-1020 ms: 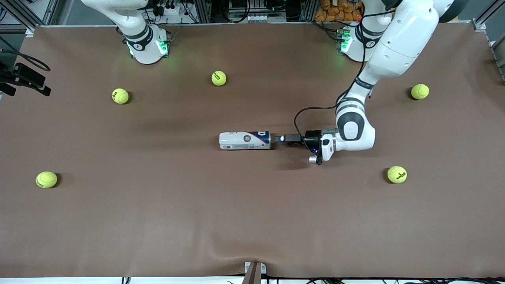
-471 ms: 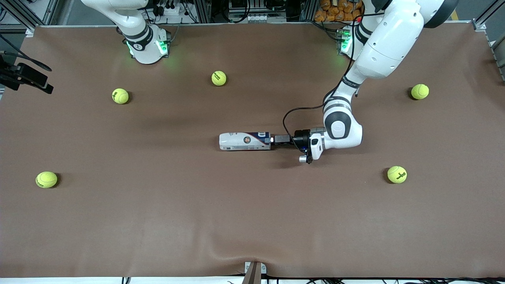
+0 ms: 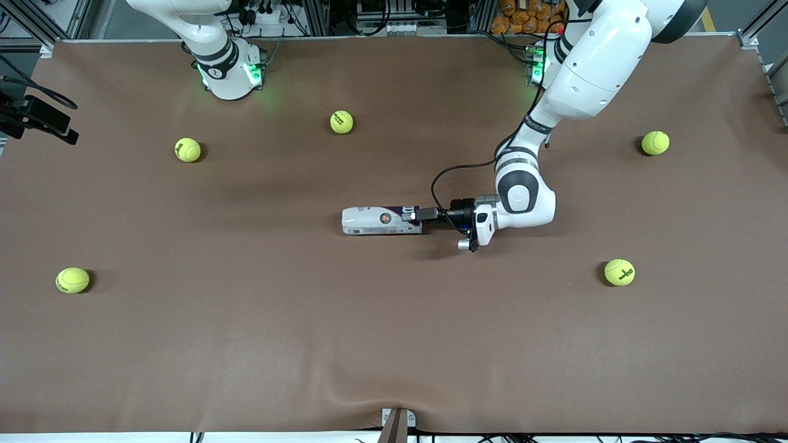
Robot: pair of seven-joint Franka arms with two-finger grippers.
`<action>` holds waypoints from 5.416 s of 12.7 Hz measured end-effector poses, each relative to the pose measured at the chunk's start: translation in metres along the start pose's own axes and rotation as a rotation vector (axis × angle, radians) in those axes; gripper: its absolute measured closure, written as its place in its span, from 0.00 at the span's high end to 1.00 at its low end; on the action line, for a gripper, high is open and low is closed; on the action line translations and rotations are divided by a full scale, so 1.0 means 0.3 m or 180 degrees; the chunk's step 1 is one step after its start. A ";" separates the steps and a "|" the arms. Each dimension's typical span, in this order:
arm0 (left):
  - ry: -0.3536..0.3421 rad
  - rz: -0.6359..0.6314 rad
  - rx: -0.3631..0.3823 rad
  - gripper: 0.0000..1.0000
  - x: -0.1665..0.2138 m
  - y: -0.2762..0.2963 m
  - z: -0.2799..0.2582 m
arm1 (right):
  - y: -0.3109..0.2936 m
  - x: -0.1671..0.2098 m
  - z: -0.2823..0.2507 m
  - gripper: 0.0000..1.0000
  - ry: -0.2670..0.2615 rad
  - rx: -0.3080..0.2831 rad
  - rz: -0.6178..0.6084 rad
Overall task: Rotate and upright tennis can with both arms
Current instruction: 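Grasp the can's open end with the left gripper, then lift the can end with the left gripper, tilting it upright, then open the left gripper and pull it away from the upright can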
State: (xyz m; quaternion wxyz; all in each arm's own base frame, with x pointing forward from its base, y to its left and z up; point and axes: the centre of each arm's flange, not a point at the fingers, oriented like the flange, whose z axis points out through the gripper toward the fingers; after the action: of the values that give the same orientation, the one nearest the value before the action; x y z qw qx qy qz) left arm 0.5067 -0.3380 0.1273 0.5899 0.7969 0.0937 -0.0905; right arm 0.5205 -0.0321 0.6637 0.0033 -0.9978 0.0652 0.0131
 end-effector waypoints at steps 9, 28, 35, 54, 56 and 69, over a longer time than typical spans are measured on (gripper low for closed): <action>0.0042 -0.0114 -0.0083 0.04 0.047 0.076 0.001 | 0.009 0.007 -0.009 1.00 0.0068 -0.0009 0.0016; 0.0780 -0.0460 0.3027 0.04 -0.166 0.968 0.265 | 0.020 0.009 -0.011 1.00 0.0078 -0.0008 0.0040; 0.1262 -0.0309 0.3886 0.04 -0.324 0.913 0.423 | 0.024 0.009 -0.011 1.00 0.0079 -0.0007 0.0054; 0.1656 -0.0329 0.3786 1.00 -0.349 1.102 0.334 | 0.026 0.009 -0.012 1.00 0.0081 -0.0007 0.0063; 0.1679 -0.0284 0.3733 1.00 -0.331 1.181 0.241 | 0.028 0.009 -0.012 1.00 0.0081 -0.0007 0.0066; 0.1052 0.0483 0.3682 1.00 0.139 1.279 -0.931 | 0.032 0.009 -0.013 1.00 0.0081 -0.0006 0.0073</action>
State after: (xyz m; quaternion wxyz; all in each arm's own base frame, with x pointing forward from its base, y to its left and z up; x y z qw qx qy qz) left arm 0.6547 -0.1789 0.5513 0.0435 0.9963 0.0626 0.0405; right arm 0.5221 -0.0418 0.6674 0.0013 -0.9970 0.0767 0.0004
